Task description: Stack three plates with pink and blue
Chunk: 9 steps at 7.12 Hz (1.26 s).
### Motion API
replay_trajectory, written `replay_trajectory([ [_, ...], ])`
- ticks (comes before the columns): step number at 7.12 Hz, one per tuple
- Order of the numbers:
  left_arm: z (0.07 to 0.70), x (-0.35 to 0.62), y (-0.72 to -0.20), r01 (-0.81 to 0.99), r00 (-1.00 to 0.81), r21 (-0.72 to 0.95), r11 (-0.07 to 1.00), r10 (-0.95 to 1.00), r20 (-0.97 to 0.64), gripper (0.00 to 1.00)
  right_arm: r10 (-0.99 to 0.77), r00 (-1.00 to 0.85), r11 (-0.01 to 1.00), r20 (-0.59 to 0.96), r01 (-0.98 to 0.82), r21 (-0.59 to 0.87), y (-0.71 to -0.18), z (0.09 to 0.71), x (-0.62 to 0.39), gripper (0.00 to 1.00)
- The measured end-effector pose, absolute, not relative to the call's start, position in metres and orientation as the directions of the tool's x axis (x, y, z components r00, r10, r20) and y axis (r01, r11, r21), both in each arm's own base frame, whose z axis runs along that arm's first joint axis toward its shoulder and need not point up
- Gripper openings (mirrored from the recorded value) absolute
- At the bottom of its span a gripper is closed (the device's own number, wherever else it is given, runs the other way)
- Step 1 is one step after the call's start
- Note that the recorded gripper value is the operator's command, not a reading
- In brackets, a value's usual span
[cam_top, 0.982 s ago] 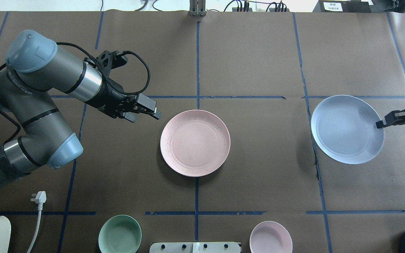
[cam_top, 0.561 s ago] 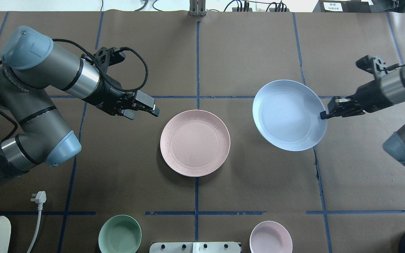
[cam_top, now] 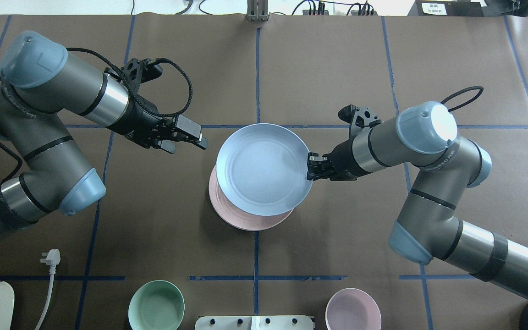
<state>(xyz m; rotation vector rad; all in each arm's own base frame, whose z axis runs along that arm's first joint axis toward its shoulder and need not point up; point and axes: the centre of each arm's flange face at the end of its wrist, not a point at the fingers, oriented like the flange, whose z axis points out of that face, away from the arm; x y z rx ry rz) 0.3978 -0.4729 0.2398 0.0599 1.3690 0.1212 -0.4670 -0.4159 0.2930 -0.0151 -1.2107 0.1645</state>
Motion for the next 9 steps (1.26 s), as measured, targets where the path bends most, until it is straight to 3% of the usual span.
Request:
replay_trajectory([
  [1, 0.239, 0.398, -0.473, -0.052, 0.195, 0.114, 0.992, 0.122, -0.973, 1.0, 0.138, 0.355, 0.987, 0.925, -0.122, -0.101, -0.411, 0.286, -0.479, 0.98],
  [5, 0.249, 0.391, -0.48, -0.038, 0.211, 0.105, 0.994, 0.11, -0.971, 1.0, 0.145, 0.362, 0.983, 0.921, -0.16, -0.092, -0.421, 0.291, -0.459, 1.0],
  [7, 0.3, 0.347, -0.511, 0.016, 0.284, 0.121, 0.993, 0.111, -0.952, 1.0, 0.157, 0.421, 0.977, 0.893, -0.201, -0.077, -0.464, 0.356, -0.362, 1.0],
  [9, 0.389, 0.254, -0.551, -0.009, 0.455, 0.267, 0.964, 0.242, -0.857, 1.0, 0.003, 0.547, 0.988, 0.837, -0.129, 0.081, -0.498, 0.468, -0.226, 1.0],
])
